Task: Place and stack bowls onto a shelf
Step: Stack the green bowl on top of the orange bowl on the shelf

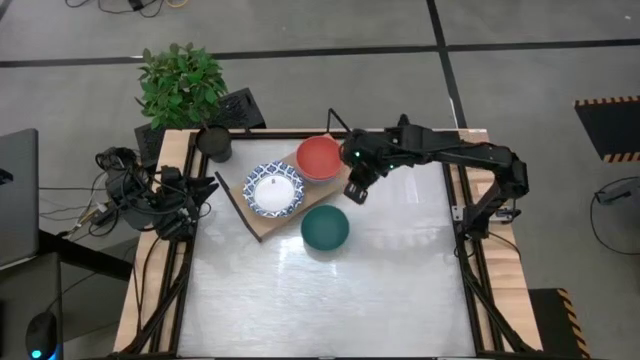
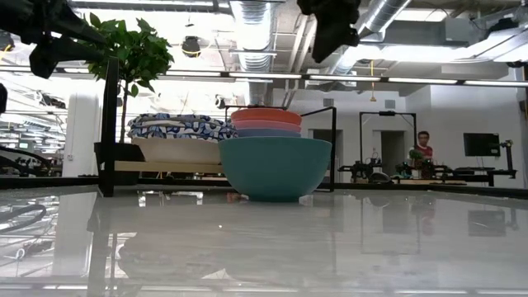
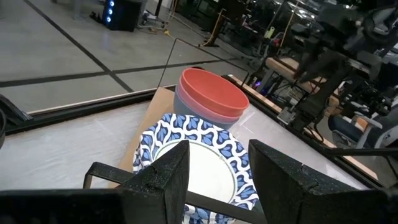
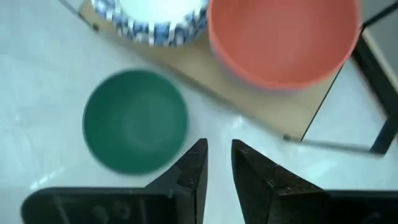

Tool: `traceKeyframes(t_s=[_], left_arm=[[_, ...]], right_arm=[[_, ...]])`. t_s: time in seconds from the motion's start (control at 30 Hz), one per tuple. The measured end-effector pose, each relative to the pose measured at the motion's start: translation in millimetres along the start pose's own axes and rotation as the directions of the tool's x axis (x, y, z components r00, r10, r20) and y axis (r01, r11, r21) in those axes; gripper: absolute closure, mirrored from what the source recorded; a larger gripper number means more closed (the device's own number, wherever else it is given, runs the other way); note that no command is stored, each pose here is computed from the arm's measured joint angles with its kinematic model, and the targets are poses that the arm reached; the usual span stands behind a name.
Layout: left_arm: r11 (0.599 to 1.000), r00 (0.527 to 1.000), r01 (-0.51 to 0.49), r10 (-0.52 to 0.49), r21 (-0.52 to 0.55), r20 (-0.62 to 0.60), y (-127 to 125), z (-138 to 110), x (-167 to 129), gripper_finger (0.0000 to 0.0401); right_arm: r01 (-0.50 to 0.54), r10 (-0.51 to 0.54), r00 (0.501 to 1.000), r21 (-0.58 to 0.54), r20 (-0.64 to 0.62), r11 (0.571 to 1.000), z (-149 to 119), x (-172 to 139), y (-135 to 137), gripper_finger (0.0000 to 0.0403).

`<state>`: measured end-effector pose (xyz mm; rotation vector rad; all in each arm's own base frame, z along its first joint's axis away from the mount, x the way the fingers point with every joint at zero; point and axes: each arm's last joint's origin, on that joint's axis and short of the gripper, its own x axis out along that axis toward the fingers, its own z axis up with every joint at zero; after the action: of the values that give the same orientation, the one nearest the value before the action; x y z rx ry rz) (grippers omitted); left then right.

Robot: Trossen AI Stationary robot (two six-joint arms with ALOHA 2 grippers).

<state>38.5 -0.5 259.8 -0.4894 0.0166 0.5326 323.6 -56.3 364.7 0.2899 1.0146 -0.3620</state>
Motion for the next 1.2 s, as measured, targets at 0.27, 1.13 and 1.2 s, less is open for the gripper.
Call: traceKeyframes(t_s=[0.27, 1.13, 1.2], left_arm=[[1.000, 1.000, 0.012, -0.012, 0.001, -0.018, 0, -1, 0, 0.0250], [1.000, 1.000, 0.009, -0.009, 0.014, -0.027, 1, -2, 0, 0.0250], [1.000, 1.000, 0.009, -0.008, 0.013, -0.025, 1, -2, 0, 0.0250]], right_arm=[[0.041, -0.036, 0.993, 0.036, -0.108, 0.999, -32, 29, 30, 0.0281], [-0.016, 0.019, 1.000, 0.257, -0.007, 0.966, -82, 139, 42, 0.0227], [-0.001, 0.009, 0.999, 0.252, -0.031, 0.968, -85, 146, 43, 0.0227]])
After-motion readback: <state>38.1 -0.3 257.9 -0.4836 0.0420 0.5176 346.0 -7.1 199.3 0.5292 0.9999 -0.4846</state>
